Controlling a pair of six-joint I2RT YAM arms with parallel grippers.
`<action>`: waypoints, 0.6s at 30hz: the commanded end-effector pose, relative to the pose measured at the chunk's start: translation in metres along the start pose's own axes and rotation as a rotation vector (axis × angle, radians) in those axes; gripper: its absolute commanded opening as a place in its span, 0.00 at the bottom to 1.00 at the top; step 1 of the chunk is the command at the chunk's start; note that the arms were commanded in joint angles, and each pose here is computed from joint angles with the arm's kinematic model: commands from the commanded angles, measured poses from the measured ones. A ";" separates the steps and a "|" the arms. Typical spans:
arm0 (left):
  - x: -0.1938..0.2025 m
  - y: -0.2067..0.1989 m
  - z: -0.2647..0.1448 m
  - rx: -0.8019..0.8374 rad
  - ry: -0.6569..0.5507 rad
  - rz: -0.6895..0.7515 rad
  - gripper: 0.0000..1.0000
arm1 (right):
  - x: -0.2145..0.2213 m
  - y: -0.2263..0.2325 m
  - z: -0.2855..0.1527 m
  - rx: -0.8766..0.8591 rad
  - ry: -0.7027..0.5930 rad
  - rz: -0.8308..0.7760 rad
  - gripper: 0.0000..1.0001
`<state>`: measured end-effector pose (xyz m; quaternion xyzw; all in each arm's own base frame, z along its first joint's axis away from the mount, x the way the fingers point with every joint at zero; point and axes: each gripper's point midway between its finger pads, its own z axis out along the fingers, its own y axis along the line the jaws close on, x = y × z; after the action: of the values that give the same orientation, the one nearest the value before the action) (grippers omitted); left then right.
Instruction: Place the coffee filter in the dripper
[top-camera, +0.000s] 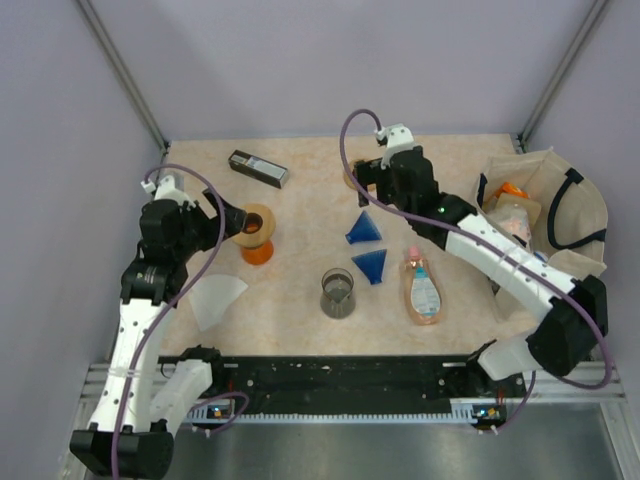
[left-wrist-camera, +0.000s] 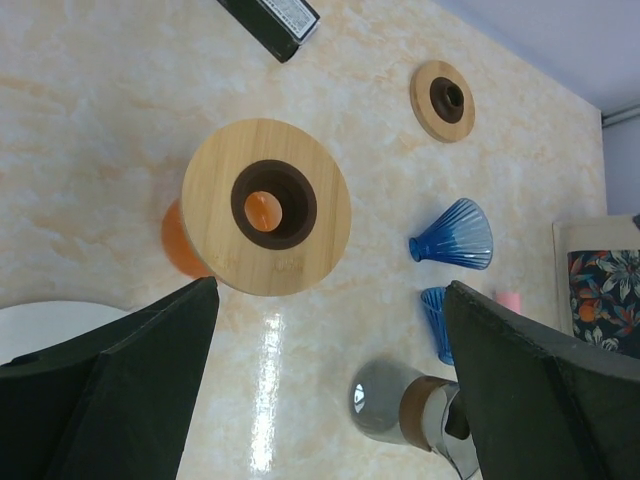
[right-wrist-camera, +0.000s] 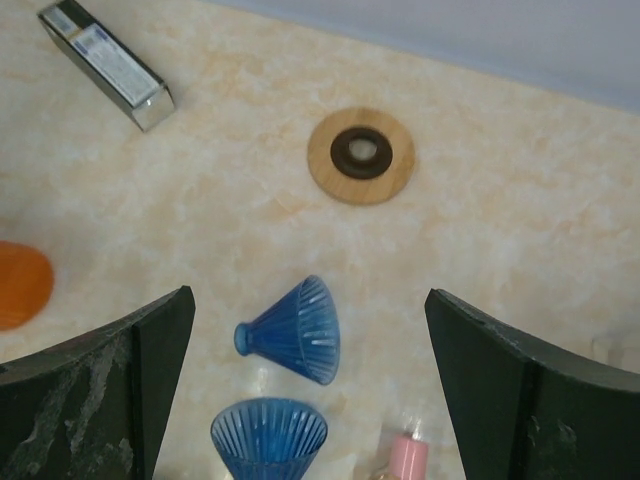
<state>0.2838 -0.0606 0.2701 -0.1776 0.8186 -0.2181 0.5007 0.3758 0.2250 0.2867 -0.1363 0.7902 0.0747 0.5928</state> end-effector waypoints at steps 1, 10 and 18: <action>-0.004 -0.009 0.003 0.064 -0.029 0.044 0.99 | 0.050 0.005 0.012 -0.043 0.255 0.142 0.98; 0.013 0.002 0.005 0.040 0.022 0.037 0.99 | 0.109 0.003 0.065 -0.135 0.435 0.177 0.86; 0.023 0.015 0.002 -0.016 0.031 0.017 0.99 | 0.136 0.014 0.089 -0.202 0.454 0.119 0.74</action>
<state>0.2771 -0.0628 0.2441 -0.1690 0.8333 -0.2153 0.4803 0.4010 0.2271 0.1112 -0.1425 0.9208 0.1209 0.3424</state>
